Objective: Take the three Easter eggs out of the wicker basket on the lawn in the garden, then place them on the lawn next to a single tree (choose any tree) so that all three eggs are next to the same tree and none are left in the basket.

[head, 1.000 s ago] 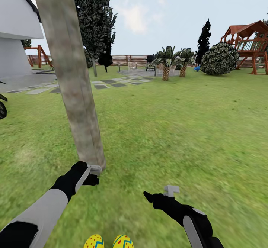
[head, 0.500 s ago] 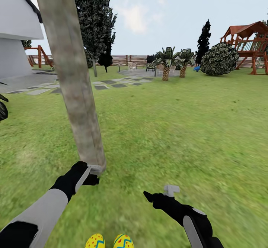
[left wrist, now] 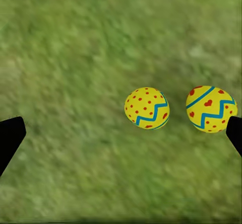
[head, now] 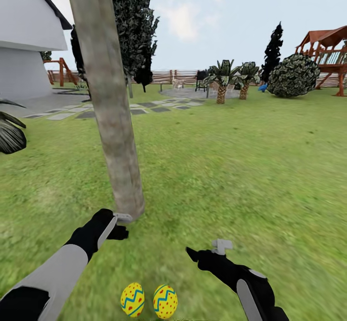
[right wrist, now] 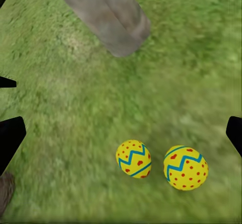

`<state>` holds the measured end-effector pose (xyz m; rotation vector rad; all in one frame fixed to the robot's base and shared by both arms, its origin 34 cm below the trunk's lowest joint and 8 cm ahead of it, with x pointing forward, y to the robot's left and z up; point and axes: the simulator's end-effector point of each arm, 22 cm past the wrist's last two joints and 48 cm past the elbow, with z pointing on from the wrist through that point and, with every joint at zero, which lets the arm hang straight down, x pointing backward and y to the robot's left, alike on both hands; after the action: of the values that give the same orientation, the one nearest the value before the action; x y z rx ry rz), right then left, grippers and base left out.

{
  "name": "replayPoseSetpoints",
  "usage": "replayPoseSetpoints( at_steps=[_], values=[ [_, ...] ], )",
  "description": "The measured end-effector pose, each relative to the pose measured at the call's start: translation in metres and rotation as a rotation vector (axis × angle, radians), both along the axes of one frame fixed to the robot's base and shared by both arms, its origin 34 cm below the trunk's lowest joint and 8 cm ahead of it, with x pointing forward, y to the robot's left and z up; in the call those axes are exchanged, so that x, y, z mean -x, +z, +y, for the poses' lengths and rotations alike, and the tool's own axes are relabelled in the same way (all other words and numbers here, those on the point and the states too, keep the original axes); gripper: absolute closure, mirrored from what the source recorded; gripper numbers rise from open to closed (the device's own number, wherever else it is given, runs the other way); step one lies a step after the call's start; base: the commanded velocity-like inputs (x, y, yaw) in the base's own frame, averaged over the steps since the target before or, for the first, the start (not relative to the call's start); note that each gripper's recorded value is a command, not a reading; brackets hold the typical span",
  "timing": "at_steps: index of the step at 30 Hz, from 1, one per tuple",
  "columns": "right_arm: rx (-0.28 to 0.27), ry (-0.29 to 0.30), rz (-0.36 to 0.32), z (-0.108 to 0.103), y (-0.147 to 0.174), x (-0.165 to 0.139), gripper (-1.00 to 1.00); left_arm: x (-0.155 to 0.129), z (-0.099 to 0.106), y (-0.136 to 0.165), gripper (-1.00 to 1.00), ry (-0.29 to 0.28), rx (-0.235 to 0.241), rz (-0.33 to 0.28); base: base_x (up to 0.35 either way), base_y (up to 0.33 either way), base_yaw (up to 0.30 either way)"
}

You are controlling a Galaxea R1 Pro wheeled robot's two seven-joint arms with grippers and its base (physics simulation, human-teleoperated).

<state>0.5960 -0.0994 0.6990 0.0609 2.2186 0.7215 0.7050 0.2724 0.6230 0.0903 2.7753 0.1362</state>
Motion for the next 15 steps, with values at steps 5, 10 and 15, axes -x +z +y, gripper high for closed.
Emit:
replayPoseSetpoints(
  at_steps=[5, 10, 15],
  values=[
    [0.0, -0.002, 0.007, 0.0, 0.007, -0.001, -1.0, -0.001, 0.0, 0.006, -1.0, 0.0, -0.001, 0.006, -0.017, 0.0, 0.174],
    [0.0, -0.001, 0.014, 0.001, 0.013, -0.001, -1.0, -0.001, 0.0, 0.012, -1.0, 0.0, -0.001, 0.012, -0.004, 0.0, 0.175],
    [0.0, 0.0, 0.021, 0.001, 0.019, -0.002, -1.0, -0.001, 0.0, 0.017, -1.0, 0.0, -0.001, 0.019, -0.001, 0.0, 0.17]
  ],
)
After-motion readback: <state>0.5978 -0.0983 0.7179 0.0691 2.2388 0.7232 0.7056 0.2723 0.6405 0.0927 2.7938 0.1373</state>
